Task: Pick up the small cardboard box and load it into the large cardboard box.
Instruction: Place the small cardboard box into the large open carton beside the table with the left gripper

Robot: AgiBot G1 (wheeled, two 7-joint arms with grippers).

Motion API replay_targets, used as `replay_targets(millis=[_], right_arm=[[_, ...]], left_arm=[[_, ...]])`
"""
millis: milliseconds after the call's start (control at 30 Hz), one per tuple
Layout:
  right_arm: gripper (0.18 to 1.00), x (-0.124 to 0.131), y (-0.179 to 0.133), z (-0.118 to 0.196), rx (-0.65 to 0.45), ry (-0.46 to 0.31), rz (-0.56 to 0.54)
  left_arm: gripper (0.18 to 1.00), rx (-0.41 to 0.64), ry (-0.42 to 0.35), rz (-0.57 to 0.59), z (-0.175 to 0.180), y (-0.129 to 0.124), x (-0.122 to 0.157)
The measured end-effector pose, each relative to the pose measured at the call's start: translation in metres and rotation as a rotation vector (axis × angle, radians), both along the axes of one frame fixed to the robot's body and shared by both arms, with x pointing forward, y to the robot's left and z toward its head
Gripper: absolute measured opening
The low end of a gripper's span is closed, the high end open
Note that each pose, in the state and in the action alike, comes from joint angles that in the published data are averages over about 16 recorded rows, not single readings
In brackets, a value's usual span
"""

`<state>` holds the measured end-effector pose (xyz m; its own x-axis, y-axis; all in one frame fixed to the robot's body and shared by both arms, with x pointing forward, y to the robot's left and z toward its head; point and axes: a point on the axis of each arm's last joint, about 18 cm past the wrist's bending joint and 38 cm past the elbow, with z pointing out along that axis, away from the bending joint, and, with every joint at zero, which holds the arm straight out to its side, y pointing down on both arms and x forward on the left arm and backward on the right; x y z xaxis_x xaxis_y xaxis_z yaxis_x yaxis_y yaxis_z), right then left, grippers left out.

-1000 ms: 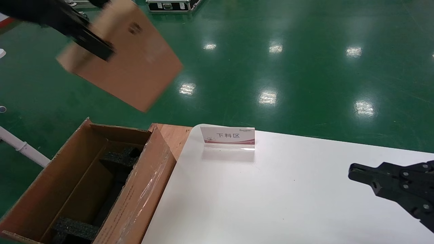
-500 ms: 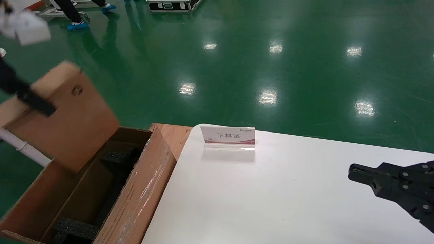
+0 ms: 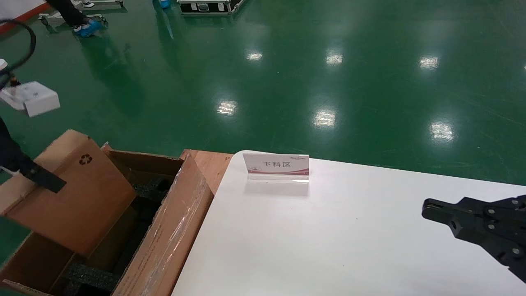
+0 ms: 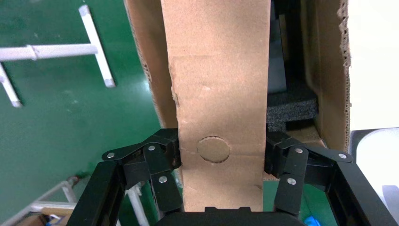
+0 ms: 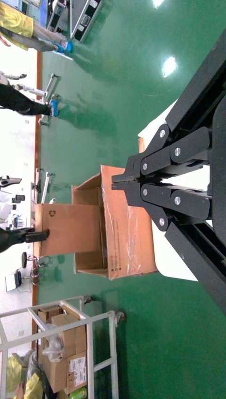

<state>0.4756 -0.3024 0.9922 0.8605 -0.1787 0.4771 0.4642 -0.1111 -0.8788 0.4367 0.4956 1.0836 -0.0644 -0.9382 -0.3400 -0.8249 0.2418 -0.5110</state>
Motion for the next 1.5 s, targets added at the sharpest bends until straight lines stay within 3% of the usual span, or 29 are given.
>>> replay_targets(millis=[467, 667, 1033, 1500], right_arm=[[0.216, 0.000, 0.000, 0.000, 0.000, 0.000, 0.000], [0.263, 0.000, 0.000, 0.000, 0.000, 0.000, 0.000], [0.448, 0.000, 0.000, 0.000, 0.000, 0.000, 0.000], [0.781, 0.000, 0.000, 0.000, 0.000, 0.000, 0.000]], left_arm=[[0.272, -0.007, 0.019, 0.076, -0.044, 0.027, 0.001], [0.272, 0.004, 0.027, 0.103, -0.058, 0.039, 0.005], [0.271, 0.023, 0.032, 0.138, -0.075, 0.056, 0.018], [0.271, 0.050, 0.024, 0.167, -0.083, 0.068, 0.044]])
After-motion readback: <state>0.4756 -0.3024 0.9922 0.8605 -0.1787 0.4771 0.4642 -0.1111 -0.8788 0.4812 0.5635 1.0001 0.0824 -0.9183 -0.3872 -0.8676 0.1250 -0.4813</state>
